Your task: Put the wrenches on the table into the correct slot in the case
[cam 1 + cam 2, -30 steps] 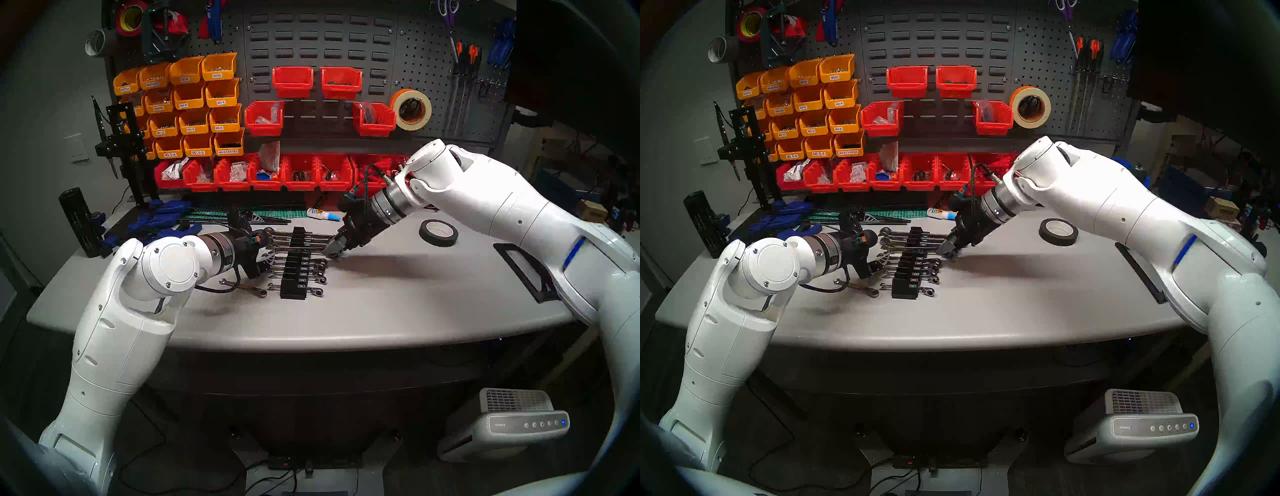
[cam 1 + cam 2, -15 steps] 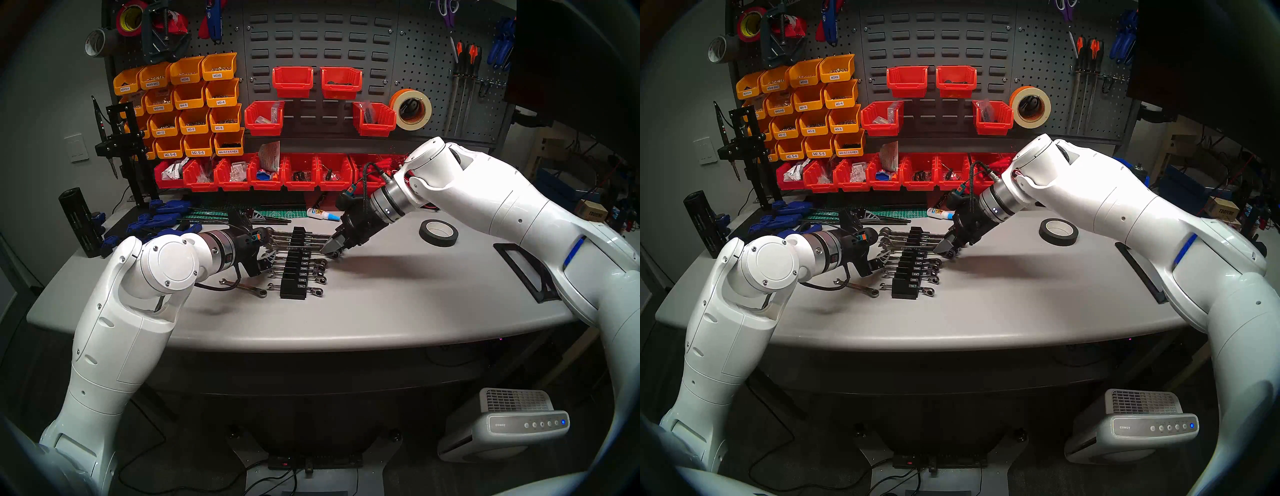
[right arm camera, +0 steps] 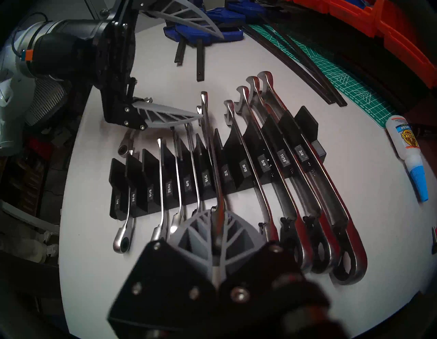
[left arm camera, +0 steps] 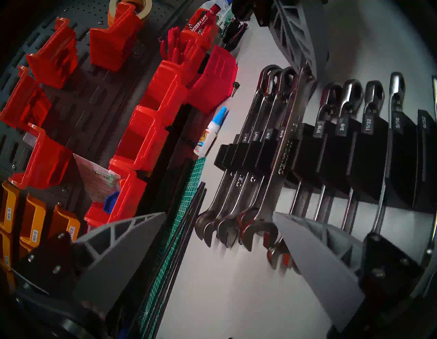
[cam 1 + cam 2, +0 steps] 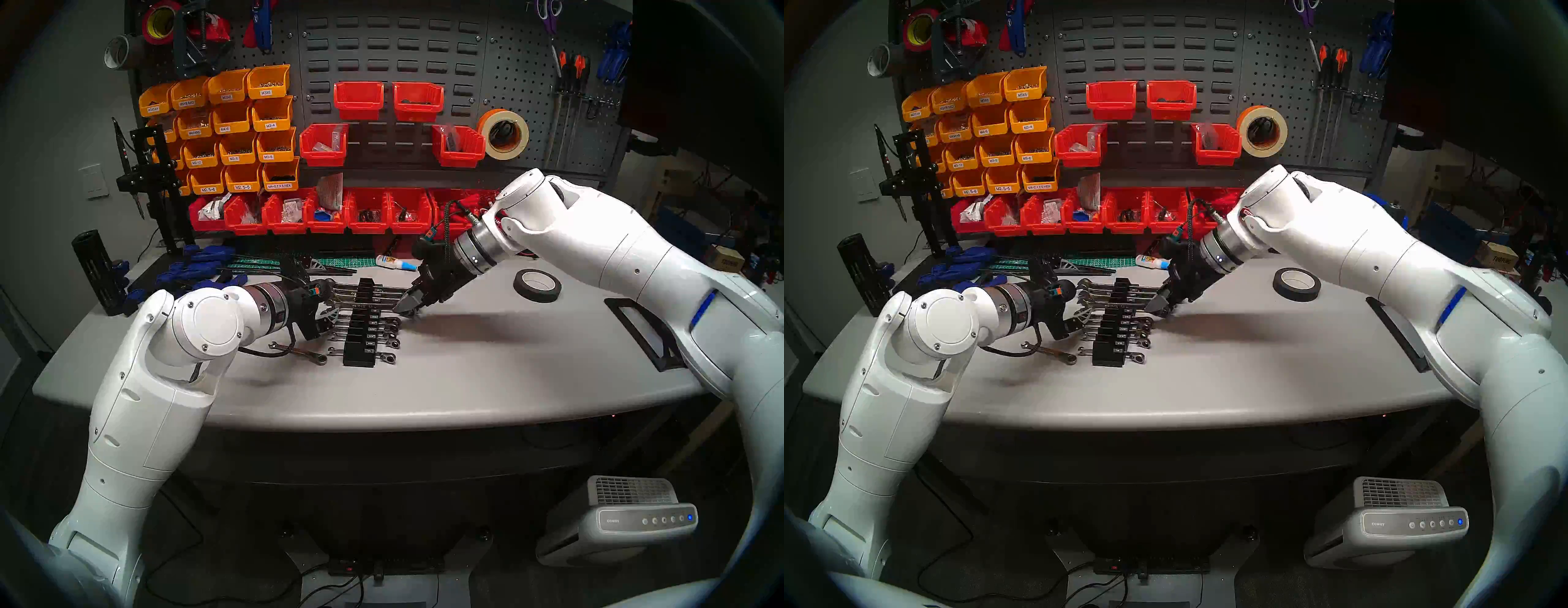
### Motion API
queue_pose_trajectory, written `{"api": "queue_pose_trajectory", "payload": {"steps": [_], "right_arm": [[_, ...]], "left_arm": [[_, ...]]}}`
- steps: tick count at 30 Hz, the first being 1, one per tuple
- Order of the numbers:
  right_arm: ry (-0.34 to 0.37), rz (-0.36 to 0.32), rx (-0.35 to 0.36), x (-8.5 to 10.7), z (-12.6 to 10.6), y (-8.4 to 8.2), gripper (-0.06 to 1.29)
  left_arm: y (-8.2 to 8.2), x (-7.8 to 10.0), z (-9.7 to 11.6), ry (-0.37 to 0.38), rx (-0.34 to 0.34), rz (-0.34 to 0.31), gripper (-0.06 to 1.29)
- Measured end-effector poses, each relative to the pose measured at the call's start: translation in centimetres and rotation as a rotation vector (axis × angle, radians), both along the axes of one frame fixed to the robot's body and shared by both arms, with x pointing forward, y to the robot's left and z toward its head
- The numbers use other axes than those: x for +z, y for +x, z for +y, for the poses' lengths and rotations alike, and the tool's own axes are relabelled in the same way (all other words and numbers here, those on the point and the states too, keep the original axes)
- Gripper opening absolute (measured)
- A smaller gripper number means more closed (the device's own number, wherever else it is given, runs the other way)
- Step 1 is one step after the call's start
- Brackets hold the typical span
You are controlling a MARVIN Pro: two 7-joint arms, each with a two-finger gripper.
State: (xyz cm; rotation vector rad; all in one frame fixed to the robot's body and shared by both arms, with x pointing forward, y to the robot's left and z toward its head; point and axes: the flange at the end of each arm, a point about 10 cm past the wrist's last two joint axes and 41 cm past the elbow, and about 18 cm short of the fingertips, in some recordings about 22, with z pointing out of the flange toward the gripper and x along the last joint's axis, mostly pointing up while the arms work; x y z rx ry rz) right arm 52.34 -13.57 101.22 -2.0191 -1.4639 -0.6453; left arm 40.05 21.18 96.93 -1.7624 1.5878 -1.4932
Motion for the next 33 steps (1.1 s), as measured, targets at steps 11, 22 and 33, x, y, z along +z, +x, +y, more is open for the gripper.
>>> {"api": "queue_pose_trajectory", "payload": {"steps": [11,22,33], "right_arm": [[0.007,-0.016,0.0,0.0,0.2,0.3,-0.04],[0.045,-0.054,0.019,1.2,0.7,0.4,-0.04],[0.048,-0.08,0.007,1.7,0.5,0.5,-0.04]], "left_arm": [[0.2,-0.1,0.1,-0.004,0.001,-0.004,1.24],[0.4,0.3,0.0,-0.011,-0.002,-0.016,1.23],[0.5,0.6,-0.2,-0.013,-0.006,-0.024,1.24]]}}
